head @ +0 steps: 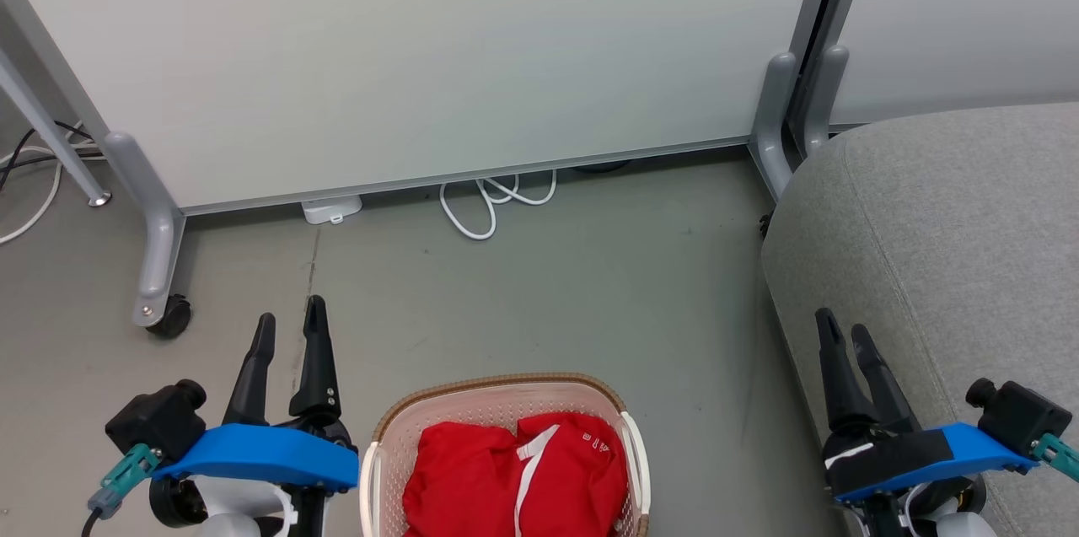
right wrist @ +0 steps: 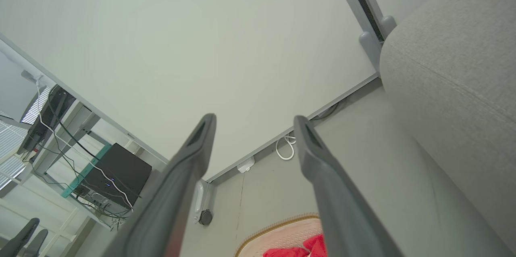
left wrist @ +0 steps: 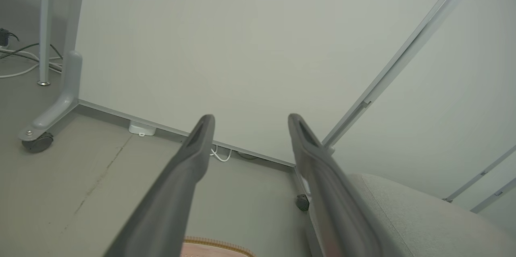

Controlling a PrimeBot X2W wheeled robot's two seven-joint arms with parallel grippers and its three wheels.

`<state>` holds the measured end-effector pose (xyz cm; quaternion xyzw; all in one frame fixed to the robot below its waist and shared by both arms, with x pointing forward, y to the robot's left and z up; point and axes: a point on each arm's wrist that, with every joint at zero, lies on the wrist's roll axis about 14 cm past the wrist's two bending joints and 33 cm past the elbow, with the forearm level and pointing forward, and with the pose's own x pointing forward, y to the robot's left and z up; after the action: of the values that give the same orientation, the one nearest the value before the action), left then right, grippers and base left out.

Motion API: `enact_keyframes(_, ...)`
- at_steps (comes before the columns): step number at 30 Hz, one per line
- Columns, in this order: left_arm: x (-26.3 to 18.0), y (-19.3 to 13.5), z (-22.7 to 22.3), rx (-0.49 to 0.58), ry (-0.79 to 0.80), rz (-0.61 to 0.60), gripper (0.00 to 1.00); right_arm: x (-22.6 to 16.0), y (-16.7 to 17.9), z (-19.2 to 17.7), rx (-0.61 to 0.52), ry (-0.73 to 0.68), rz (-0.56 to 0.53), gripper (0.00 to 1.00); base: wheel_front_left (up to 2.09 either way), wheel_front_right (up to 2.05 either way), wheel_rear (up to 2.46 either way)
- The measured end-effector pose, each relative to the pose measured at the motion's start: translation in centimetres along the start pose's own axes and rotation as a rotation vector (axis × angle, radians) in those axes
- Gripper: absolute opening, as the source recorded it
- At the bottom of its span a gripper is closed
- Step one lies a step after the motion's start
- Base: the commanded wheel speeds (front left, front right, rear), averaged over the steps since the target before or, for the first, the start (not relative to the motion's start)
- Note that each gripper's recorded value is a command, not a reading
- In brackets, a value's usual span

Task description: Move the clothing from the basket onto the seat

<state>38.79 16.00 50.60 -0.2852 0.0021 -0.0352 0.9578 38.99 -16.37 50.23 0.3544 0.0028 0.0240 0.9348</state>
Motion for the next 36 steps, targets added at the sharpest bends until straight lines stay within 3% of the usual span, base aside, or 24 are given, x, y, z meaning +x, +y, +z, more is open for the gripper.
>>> enact_keyframes(11,0.0,-0.5,-0.7,0.147,0.016,-0.028,1.00,0.0,0.3,-0.5,-0.136,0.006,0.019,1.00,0.00,0.00,0.00)
enact_keyframes(36,0.1,-1.5,-1.5,0.373,0.012,-0.091,1.00,0.3,1.4,-1.3,-0.355,0.009,0.083,1.00,0.00,0.00,0.00)
